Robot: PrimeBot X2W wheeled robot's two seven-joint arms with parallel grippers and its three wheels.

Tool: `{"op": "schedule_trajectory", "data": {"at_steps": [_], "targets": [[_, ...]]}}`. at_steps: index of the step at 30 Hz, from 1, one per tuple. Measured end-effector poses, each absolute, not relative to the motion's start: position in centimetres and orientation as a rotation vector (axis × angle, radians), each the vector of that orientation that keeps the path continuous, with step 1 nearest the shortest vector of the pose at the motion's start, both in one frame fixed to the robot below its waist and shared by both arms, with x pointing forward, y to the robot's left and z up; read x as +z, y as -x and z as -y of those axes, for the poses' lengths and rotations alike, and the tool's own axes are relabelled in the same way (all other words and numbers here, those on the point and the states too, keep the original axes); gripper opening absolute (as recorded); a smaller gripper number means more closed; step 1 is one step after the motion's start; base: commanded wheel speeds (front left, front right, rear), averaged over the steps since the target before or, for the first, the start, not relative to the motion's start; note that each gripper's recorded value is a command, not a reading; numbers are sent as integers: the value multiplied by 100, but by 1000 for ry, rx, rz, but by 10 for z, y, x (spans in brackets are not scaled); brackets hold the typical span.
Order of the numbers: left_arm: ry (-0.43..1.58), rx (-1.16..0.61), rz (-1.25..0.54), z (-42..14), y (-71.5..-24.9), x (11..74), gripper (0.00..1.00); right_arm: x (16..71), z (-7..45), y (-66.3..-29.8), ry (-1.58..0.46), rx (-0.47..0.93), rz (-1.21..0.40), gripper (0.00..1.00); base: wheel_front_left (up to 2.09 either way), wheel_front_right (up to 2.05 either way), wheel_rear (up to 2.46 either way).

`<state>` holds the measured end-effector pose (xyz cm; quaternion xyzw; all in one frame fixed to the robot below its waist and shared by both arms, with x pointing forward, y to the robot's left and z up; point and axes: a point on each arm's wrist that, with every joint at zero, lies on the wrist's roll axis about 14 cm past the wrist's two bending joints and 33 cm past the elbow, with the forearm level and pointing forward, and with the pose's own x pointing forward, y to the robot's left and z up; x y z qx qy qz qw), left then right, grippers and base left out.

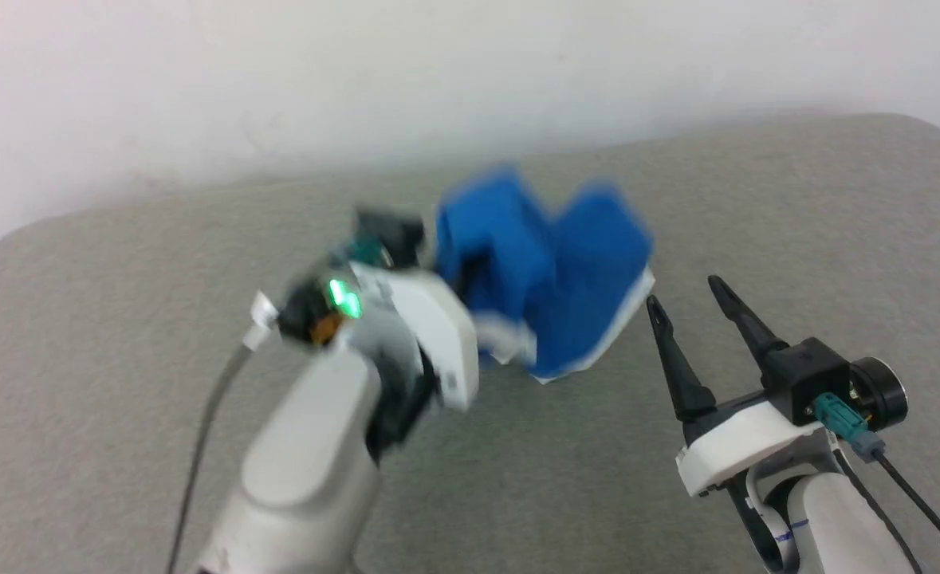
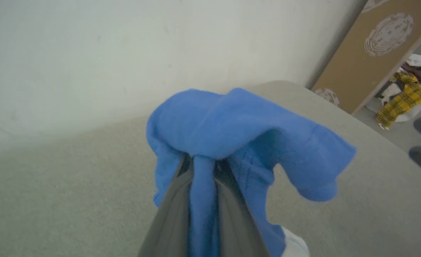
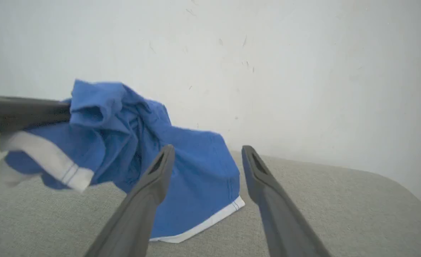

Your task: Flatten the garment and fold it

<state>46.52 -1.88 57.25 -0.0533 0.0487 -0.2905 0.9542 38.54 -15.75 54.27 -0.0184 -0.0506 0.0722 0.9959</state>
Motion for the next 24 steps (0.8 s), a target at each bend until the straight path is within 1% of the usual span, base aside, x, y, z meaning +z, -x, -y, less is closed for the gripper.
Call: {"op": "schedule_trajectory", "data": {"at_steps": [4,6,7,9,10,11,13,16,20,24], "targets": [[16,-648,-482,36,-428,468,0,542,173,-378,43,98,93,100,0,0,0],[-3,-663,-617,37,-410,434,0,541,180,-375,44,79,88,100,0,0,0],[-20,-668,-675,36,-401,419,5,540,182,-373,44,71,83,100,0,0,0],[-29,-683,-775,36,-386,399,44,537,186,-371,44,60,72,100,0,0,0],[-23,-691,-809,36,-381,394,87,535,187,-370,44,56,67,100,0,0,0],[-17,-691,-832,36,-379,392,100,534,187,-369,43,56,64,100,0,0,0],[-6,-708,-846,37,-375,392,100,533,185,-369,41,62,62,100,0,0,0],[84,-689,-735,39,-385,411,100,534,177,-371,40,84,61,100,0,0,0],[250,-604,-455,25,-413,460,100,534,167,-374,38,114,57,100,0,0,0],[323,-468,-170,-15,-433,508,100,536,153,-376,36,154,59,100,0,0,0]]}}
